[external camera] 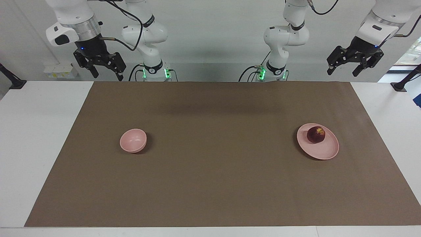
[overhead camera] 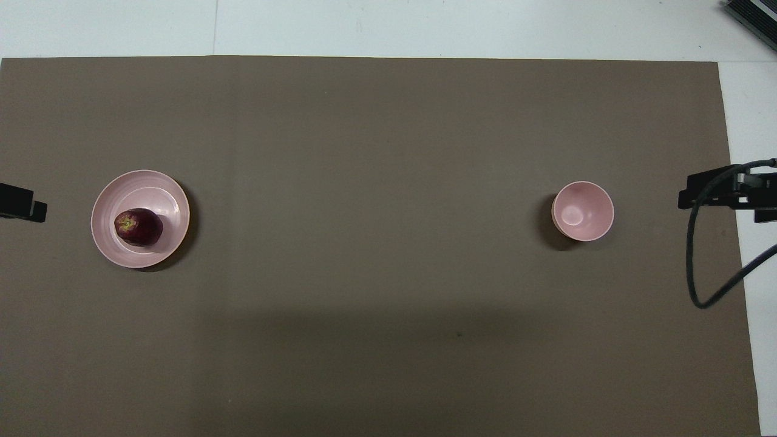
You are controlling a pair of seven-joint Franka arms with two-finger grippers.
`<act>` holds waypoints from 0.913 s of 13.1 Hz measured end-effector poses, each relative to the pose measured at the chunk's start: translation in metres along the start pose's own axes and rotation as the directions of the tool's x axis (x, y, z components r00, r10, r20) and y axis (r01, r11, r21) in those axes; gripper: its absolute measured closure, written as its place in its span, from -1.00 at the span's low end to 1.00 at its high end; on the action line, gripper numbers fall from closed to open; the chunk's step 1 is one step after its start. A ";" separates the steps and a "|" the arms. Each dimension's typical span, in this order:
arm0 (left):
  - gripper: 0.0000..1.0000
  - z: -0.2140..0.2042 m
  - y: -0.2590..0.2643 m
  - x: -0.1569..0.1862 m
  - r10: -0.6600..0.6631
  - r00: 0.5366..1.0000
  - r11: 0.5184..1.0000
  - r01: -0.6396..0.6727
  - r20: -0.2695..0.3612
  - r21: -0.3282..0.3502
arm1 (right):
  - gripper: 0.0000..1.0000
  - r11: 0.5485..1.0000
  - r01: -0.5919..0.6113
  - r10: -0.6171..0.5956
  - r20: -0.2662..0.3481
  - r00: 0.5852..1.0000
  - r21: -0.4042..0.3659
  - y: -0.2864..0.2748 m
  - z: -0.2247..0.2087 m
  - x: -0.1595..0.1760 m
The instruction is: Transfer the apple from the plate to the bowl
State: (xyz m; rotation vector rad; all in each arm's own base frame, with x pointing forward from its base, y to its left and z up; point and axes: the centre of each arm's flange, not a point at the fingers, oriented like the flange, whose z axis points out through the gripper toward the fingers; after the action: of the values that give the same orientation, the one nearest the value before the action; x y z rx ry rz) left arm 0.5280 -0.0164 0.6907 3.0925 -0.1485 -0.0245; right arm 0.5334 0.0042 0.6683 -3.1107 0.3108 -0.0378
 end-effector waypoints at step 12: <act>-1.00 0.001 0.007 0.000 0.014 1.000 1.000 -0.014 0.002 0.000 | -1.00 1.000 0.000 0.000 0.000 1.000 0.000 0.000 0.000 0.000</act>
State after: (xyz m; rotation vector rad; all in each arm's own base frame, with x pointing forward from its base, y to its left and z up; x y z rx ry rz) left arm 0.5278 -0.0237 0.6902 3.0916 -0.1697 -0.0266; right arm 0.5334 0.0042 0.6683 -3.1107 0.3108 -0.0378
